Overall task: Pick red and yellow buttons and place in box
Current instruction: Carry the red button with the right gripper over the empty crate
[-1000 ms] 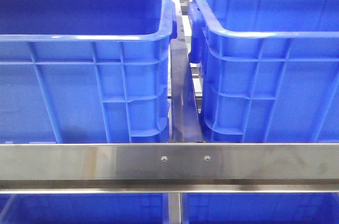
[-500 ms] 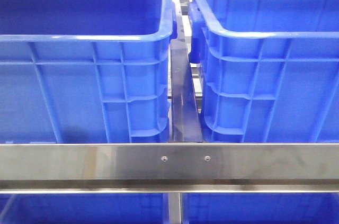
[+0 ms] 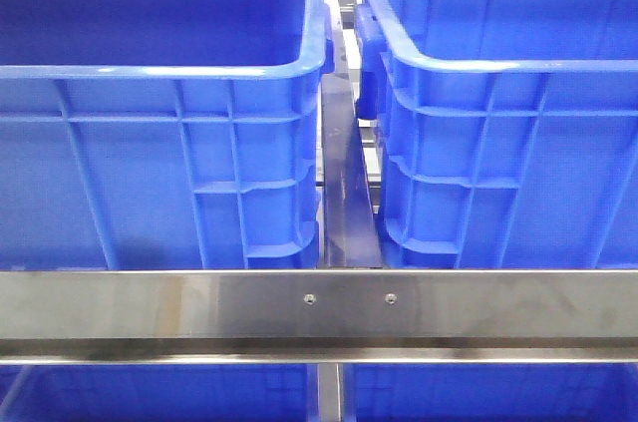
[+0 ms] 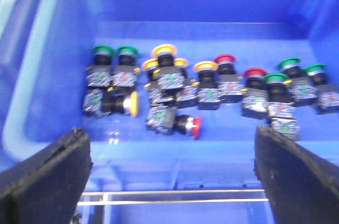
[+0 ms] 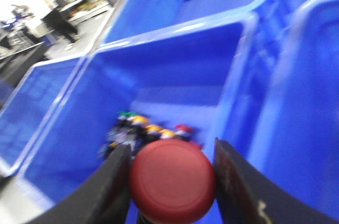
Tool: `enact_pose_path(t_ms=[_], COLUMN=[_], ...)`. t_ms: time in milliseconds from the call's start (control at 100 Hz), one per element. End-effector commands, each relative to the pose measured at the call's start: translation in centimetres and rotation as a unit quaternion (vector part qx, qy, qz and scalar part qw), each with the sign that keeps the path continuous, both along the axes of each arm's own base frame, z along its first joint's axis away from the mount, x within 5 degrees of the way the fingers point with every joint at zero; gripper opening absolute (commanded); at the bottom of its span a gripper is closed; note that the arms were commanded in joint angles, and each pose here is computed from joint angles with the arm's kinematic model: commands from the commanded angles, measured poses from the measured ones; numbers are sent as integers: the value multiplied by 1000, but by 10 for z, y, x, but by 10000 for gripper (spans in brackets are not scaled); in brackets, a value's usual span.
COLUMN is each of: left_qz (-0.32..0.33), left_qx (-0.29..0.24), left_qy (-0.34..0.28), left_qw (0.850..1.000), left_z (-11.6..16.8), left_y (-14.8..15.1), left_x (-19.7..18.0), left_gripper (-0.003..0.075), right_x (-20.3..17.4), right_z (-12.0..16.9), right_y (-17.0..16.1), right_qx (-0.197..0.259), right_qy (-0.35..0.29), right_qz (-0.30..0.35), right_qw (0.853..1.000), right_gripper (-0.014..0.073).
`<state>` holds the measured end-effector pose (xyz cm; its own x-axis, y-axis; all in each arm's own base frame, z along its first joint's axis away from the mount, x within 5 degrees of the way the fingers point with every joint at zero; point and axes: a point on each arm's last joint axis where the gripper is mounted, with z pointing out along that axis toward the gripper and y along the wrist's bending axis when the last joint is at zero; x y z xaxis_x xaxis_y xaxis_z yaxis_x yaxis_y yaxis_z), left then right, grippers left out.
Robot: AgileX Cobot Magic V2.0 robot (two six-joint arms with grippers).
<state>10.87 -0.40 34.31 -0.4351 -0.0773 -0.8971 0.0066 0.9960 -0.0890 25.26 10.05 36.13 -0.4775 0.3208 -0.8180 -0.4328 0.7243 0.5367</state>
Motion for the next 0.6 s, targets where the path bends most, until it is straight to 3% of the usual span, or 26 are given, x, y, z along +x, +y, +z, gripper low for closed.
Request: enact_pose_path(t_ms=[0, 80, 240, 330, 480, 590], left_qz=[11, 11, 12, 12, 14, 14], left_qx=[-9, -6, 3, 8, 16, 19], left_qy=[-68, -78, -82, -82, -88, -90], left_qw=[998, 997, 997, 997, 996, 996], left_z=[10, 6, 5, 5, 6, 6], left_y=[1, 2, 2, 3, 4, 4], left_x=[-3, -7, -7, -7, -7, -7], left_gripper=[560, 465, 154, -11, -19, -19], right_x=[-2, 1, 9, 14, 27, 42], right_z=[21, 21, 23, 23, 13, -2], right_y=[-7, -12, -29, -41, -60, -62], right_qx=[-6, -27, -71, -100, -144, -181], right_qy=[-47, -63, -92, -102, -94, -82], right_qz=[-33, -66, -160, -223, -331, -352], right_qw=[998, 995, 980, 964, 928, 915], right_gripper=[183, 183, 183, 183, 183, 183])
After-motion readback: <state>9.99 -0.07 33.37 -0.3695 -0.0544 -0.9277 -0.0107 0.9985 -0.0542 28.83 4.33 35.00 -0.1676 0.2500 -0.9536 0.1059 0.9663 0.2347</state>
